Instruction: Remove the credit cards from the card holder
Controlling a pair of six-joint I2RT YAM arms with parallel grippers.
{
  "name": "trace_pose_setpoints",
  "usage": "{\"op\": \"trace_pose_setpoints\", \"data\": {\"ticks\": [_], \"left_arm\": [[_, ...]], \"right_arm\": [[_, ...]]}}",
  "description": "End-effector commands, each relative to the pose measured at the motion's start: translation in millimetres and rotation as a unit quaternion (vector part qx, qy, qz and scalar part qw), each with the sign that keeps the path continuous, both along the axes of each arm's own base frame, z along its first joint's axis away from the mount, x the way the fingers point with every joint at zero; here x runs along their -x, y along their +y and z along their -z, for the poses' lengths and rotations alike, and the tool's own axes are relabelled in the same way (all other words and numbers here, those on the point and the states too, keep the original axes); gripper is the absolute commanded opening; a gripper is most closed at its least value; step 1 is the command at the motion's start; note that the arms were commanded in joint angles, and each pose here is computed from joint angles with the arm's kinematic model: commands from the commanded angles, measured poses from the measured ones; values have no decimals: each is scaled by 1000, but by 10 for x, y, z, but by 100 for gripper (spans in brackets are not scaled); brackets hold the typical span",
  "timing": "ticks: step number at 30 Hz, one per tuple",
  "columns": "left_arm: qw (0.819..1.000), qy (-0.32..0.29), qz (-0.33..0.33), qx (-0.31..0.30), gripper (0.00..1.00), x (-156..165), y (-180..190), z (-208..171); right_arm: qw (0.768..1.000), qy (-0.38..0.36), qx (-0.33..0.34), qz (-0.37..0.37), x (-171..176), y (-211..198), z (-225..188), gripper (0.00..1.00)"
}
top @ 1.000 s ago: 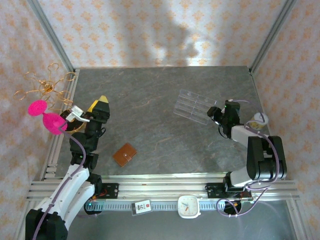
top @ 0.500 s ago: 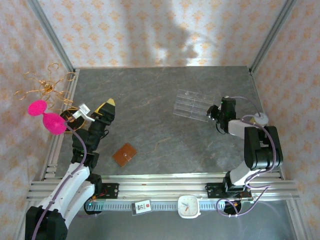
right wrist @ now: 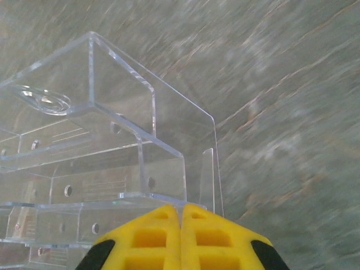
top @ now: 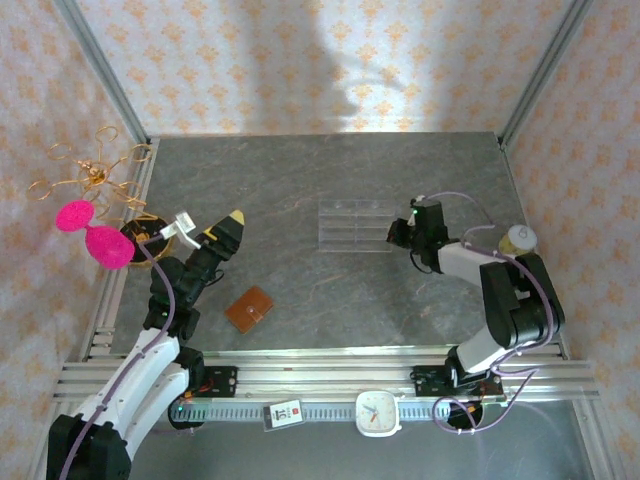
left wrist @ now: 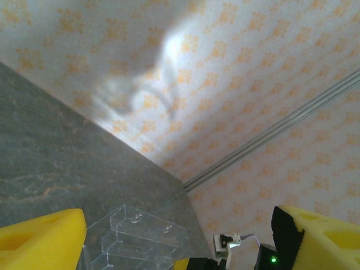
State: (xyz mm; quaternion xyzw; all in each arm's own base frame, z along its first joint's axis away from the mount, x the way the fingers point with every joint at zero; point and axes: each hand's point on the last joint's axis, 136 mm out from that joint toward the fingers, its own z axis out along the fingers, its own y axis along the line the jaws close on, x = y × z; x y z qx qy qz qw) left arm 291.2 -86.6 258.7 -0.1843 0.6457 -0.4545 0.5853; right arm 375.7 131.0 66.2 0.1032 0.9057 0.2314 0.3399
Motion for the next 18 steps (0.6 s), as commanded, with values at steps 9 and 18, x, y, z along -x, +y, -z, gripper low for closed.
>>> {"op": "trace_pose_setpoints", "data": {"ticks": [9, 18], "left_arm": [[999, 41, -1, -14, 83, 134, 14, 269], [998, 62, -16, -24, 85, 178, 74, 409]], "right_arm": [[1000, 26, 9, -9, 419, 454, 66, 3], [1000, 20, -8, 22, 497, 661, 71, 13]]}}
